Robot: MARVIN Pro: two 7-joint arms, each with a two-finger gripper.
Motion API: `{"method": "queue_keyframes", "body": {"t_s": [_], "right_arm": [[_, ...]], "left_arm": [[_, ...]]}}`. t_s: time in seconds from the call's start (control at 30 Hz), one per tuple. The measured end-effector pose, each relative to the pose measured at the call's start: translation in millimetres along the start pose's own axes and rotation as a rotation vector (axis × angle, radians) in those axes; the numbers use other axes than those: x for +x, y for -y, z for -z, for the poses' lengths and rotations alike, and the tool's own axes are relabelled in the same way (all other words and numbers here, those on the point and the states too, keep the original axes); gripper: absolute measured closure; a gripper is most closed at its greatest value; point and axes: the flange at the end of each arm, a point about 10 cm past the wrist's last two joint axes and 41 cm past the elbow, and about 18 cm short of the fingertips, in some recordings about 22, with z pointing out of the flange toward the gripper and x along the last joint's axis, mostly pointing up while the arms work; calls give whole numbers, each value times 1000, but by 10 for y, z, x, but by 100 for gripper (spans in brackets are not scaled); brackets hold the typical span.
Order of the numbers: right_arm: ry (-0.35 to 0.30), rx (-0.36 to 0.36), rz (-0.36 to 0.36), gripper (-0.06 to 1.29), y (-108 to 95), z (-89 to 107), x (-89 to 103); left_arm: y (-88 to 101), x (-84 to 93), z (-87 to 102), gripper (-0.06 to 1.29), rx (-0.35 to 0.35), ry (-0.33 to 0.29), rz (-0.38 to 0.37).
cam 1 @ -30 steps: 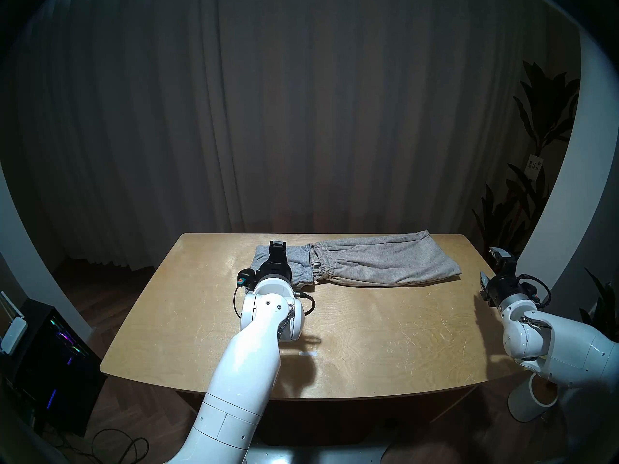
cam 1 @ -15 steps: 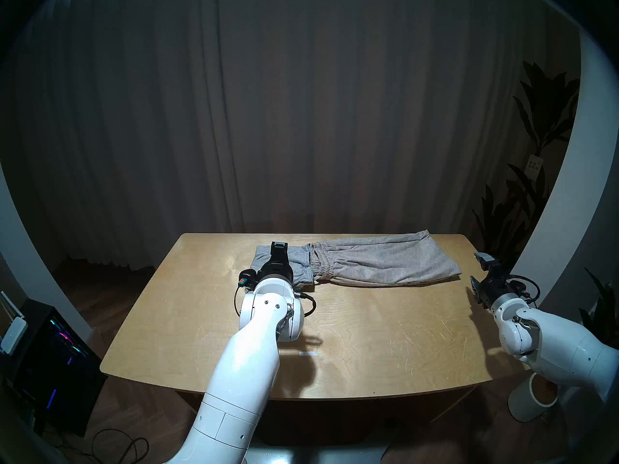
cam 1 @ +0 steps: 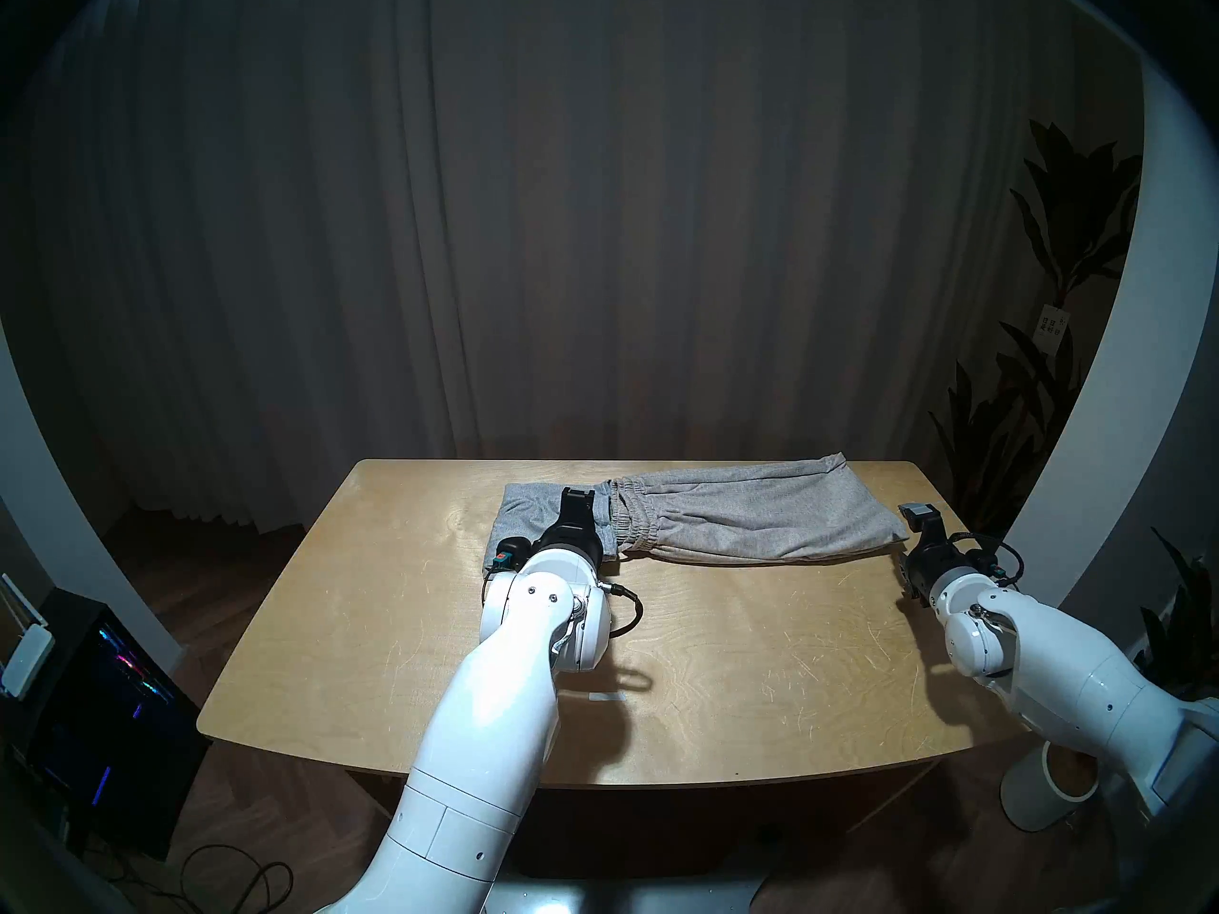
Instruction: Fold pants twice and stack them
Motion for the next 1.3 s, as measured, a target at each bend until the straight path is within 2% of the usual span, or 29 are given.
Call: {"method": "queue_keyframes", "body": {"t_s": [0.07, 0.33, 0.6, 0.73, 0.97, 1.3], "right_arm": [[0, -28, 0, 0, -33, -65, -17], [0, -56, 3, 3, 28, -293, 22], [38, -85, 32, 6, 92, -478, 69], [62, -131, 51, 6, 138, -495, 70], [99, -226, 64, 6, 201, -406, 65], [43, -266, 62, 6, 184, -383, 206]], "left_arm": [[-31, -7, -12, 3, -4, 7, 1], [-90, -13, -42, 3, -12, 14, 2], [-90, 16, -66, 3, -7, -12, 9], [-86, 30, -74, 3, -5, -26, 15], [-84, 51, -75, 3, 0, -47, 25], [-80, -6, -62, 3, 2, -43, 22]]}}
